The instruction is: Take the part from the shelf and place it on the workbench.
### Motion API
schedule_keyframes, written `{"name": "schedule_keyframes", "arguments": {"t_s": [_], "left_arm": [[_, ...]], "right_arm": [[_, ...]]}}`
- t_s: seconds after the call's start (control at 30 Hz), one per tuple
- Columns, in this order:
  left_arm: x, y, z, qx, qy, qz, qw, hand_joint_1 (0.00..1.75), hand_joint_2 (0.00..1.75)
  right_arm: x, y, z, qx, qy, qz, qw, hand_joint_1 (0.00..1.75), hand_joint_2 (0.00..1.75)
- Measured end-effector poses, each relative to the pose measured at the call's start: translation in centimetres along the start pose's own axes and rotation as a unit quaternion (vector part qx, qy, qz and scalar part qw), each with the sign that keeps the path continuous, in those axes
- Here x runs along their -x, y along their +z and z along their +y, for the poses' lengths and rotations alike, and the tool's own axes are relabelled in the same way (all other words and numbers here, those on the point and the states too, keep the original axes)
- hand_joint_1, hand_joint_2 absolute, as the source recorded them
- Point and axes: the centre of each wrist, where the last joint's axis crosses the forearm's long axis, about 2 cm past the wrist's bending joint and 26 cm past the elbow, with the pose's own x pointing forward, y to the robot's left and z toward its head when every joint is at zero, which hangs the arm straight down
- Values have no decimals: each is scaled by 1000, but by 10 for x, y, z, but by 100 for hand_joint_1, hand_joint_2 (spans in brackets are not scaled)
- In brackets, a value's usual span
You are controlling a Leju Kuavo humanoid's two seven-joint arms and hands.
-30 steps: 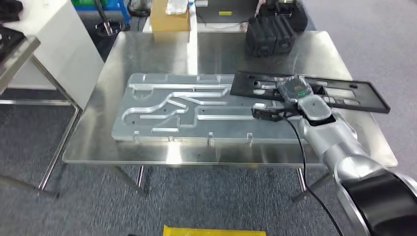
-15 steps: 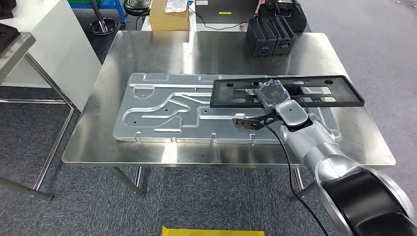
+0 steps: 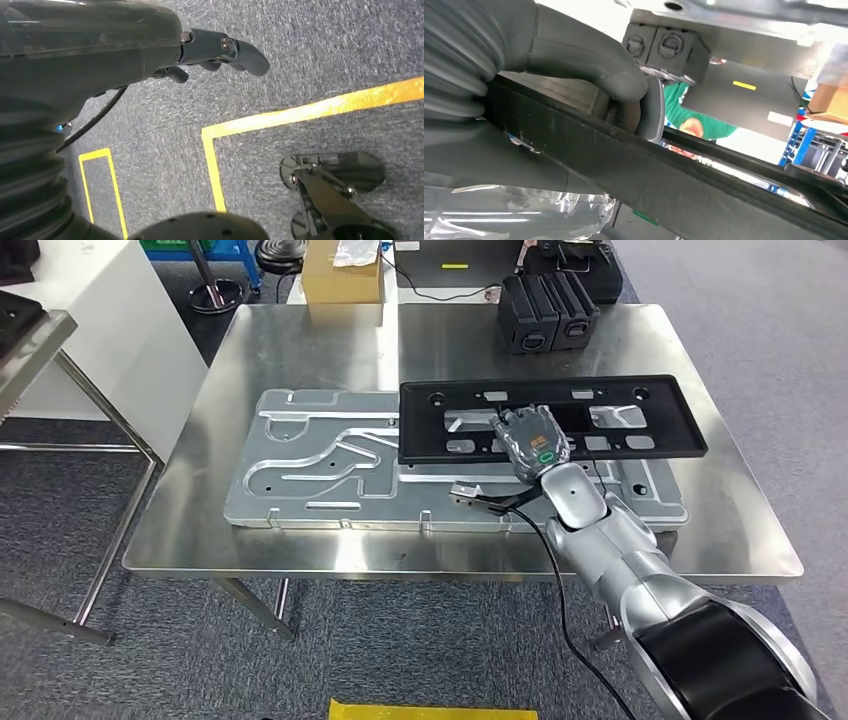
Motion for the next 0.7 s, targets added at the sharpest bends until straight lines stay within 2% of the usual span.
{"name": "schedule_keyframes", "arguments": {"t_s": [0.27,0.7], "left_arm": [[0,0,1,-1,-5,-1,1000,0,175],[-8,-1,3,0,-17,-7,1000,0,175]], "right_arm": [[-13,17,14,-16,-26,0,1000,175,175],[-4,27,24,-32,-55,14,998,175,175]]}}
